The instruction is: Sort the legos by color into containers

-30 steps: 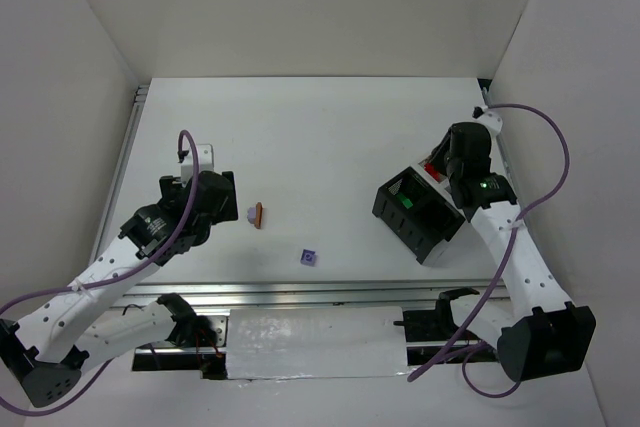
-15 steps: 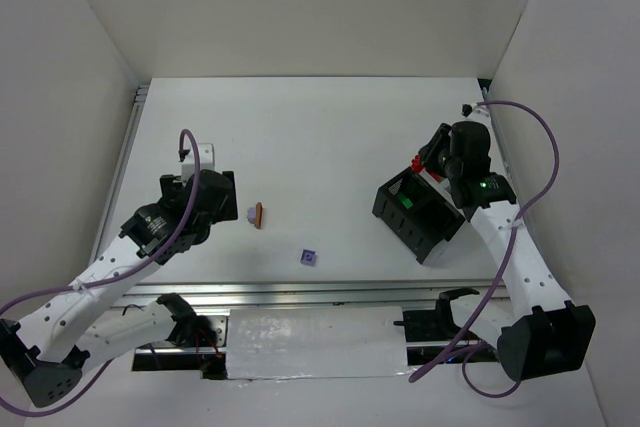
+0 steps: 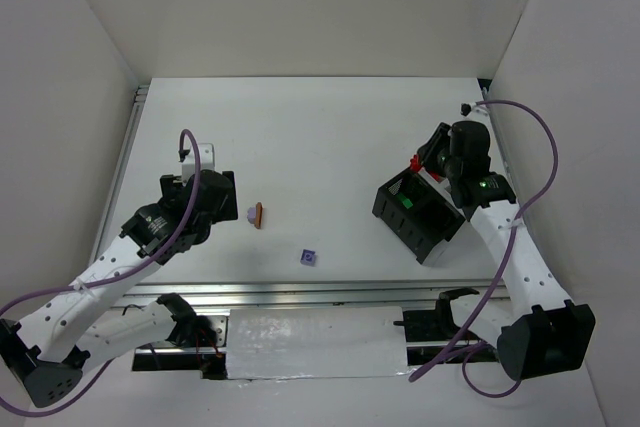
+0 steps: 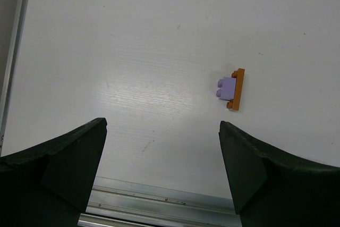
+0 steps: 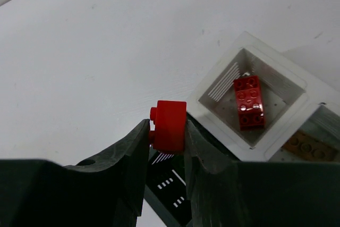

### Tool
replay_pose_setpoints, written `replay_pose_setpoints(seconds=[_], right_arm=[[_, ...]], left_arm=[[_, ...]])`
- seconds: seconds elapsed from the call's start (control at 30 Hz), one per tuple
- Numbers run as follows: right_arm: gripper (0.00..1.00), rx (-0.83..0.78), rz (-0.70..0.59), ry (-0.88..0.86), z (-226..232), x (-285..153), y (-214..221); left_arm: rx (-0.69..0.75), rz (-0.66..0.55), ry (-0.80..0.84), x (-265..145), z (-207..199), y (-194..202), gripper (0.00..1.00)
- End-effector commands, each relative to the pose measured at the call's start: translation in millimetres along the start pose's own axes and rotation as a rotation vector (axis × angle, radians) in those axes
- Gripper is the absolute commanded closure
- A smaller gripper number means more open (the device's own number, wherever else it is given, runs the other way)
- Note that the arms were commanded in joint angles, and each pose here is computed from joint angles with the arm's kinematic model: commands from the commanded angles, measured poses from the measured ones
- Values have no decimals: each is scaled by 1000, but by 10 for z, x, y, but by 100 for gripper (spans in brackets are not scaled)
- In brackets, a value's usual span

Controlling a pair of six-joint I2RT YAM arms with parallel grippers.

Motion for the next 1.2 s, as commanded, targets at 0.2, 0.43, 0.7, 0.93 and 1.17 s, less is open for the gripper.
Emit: replay_pose_setpoints(seconds=[0.2,0.43,0.7,0.93,1.17], right_arm=[[100,42,-48,330,-469,74,-187],[90,65,-36,405,-593,139,-203],[37,63,-10,398,-607,223,-165],[21,62,-13,368,-555,189,-207],[5,67,-39,83,-74,-21,-239]], left_arm=[[-4,-15,5,18,-17,-37,0],[-13,-24,17,-5,-13,-56,0],[-17,-25,12,-13,2,-58,1],[-17,-26,11,-16,8,-59,0],[-27,-36,-16,-8,48,-81,0]])
Point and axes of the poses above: each gripper's point midway between its finger pads, its own x axis out along the fingers, its own z axis along the line the jaws close on, y = z × x, the point moved 2 cm from there along -x, back along the fingers, and after that the axes turned 13 degrees about -x, right-handed, at the moved point
